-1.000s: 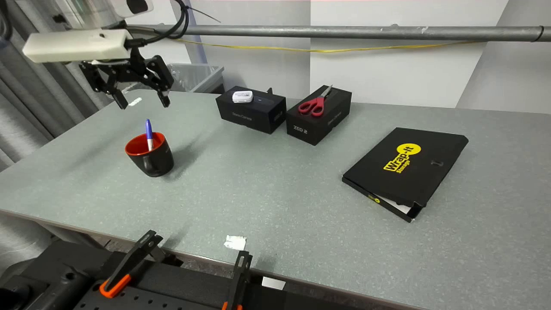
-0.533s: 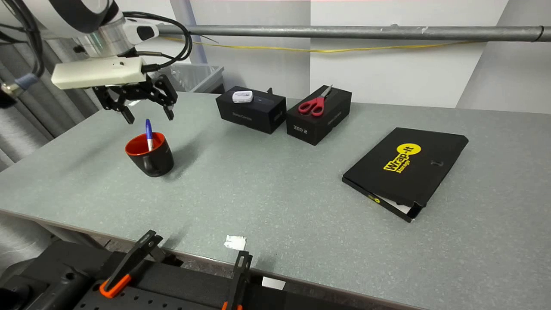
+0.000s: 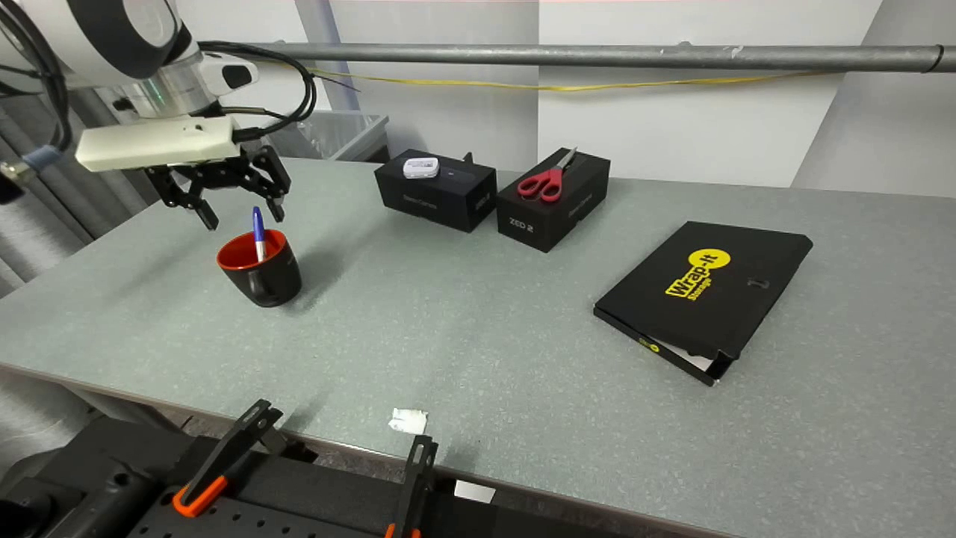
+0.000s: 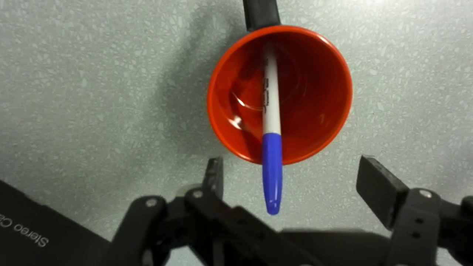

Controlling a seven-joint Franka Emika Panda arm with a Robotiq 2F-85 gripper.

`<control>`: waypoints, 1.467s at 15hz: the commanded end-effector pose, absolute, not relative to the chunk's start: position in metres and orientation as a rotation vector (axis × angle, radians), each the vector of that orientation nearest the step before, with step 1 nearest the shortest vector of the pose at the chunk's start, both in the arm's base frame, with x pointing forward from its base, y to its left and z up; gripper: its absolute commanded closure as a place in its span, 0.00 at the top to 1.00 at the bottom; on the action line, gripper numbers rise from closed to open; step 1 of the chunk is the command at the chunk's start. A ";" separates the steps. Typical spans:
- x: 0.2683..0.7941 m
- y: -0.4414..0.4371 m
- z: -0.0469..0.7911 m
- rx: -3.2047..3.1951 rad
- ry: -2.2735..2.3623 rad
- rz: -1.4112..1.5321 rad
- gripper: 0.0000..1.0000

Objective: Take the marker from the cup and put it on the table

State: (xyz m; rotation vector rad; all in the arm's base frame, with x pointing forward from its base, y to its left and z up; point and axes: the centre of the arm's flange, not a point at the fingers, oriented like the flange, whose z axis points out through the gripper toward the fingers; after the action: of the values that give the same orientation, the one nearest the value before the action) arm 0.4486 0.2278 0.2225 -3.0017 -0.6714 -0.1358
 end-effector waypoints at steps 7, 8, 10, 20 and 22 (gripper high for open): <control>0.458 0.228 0.231 -2.956 -0.667 -0.245 0.14; 0.458 0.228 0.232 -2.954 -0.664 -0.248 0.05; 0.459 0.227 0.234 -2.951 -0.657 -0.253 0.00; 0.434 0.211 0.343 -2.932 -0.604 -0.398 0.02; 0.433 0.192 0.371 -2.978 -0.556 -0.440 0.02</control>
State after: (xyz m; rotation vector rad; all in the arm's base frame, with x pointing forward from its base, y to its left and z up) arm 0.4498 0.2267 0.3196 -2.9306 -0.6058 -0.4025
